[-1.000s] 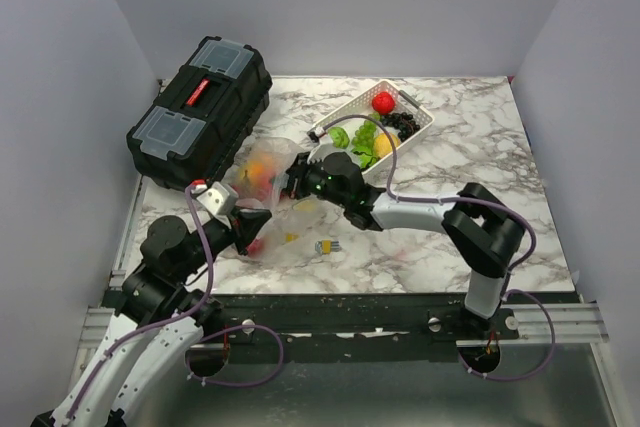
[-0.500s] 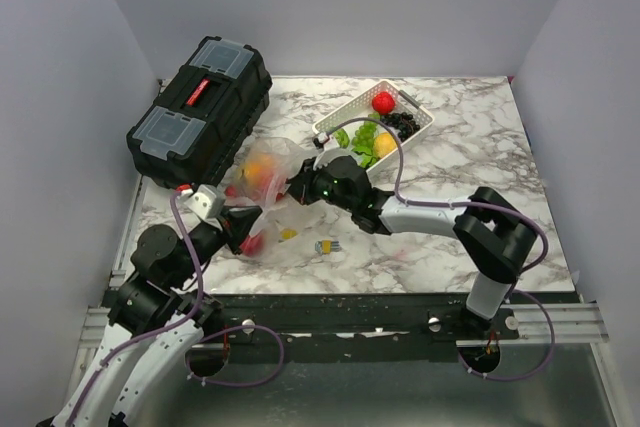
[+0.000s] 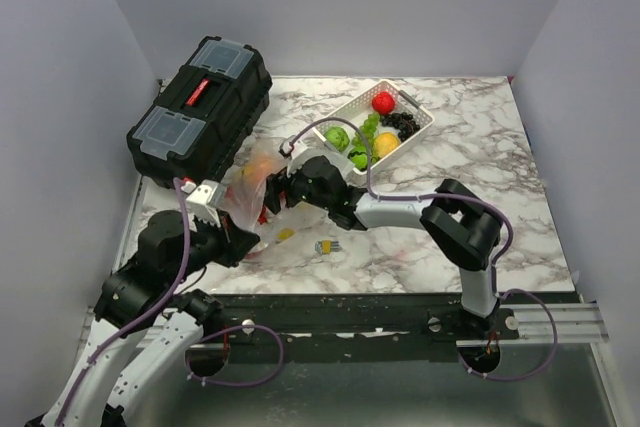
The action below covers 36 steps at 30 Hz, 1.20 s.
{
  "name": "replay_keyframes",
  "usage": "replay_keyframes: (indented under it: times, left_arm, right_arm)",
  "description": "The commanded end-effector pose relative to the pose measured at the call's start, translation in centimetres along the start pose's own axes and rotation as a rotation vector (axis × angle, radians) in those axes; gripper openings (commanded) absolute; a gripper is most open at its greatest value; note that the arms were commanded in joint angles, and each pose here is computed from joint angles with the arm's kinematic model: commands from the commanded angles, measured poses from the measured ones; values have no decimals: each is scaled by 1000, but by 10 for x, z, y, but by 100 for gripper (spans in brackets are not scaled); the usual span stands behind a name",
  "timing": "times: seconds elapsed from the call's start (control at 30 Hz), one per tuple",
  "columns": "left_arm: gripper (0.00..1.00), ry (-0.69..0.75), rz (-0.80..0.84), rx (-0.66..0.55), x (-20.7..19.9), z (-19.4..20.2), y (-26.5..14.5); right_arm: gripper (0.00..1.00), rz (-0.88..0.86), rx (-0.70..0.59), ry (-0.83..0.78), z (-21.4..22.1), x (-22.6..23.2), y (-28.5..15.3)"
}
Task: Take the fake fruits out of the plastic bag
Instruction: Adjust the plastic bag at the center of the board.
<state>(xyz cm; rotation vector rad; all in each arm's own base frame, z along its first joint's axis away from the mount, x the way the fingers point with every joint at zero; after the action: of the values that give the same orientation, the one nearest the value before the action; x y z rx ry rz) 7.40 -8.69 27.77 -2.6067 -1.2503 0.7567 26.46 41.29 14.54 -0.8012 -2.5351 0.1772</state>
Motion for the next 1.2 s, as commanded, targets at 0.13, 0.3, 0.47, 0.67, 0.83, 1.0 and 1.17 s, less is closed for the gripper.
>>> replay_keyframes:
  times: [0.13, 0.3, 0.47, 0.67, 0.83, 1.0, 1.17]
  left_arm:
    - [79, 49, 106, 18, -21, -11, -41]
    - [88, 96, -106, -185, -16, -71, -44]
    - [87, 132, -286, -178, 0, -109, -2]
    - [89, 233, -366, 102, 26, -99, 71]
    - [92, 238, -287, 174, 34, -74, 102]
    - [93, 268, -359, 309, 54, -49, 124]
    - [70, 300, -497, 400, 73, -46, 143]
  right_arm:
    - [83, 3, 10, -80, 31, 30, -23]
    - [89, 5, -36, -71, 33, 36, -47]
    - [89, 4, -54, -70, 20, 41, -60]
    - [89, -31, -112, -3, 21, 41, -84]
    - [76, -121, -129, 38, 36, 43, -101]
    - [73, -196, -129, 17, 45, 58, -113]
    - [73, -192, -89, -103, 63, 79, -112]
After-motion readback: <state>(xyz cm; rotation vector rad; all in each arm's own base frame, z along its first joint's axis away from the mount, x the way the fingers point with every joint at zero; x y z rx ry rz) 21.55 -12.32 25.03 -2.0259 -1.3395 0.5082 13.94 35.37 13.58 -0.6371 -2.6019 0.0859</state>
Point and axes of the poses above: each gripper's point midway between its finger pads, its own y axis out along the fingers, its own x axis along the line the jaws close on, z = x × y, the point moved 8 cm from there along -y, back along the fingers, and after that the axes turned 7 degrees about y, right-handed, at the moved point
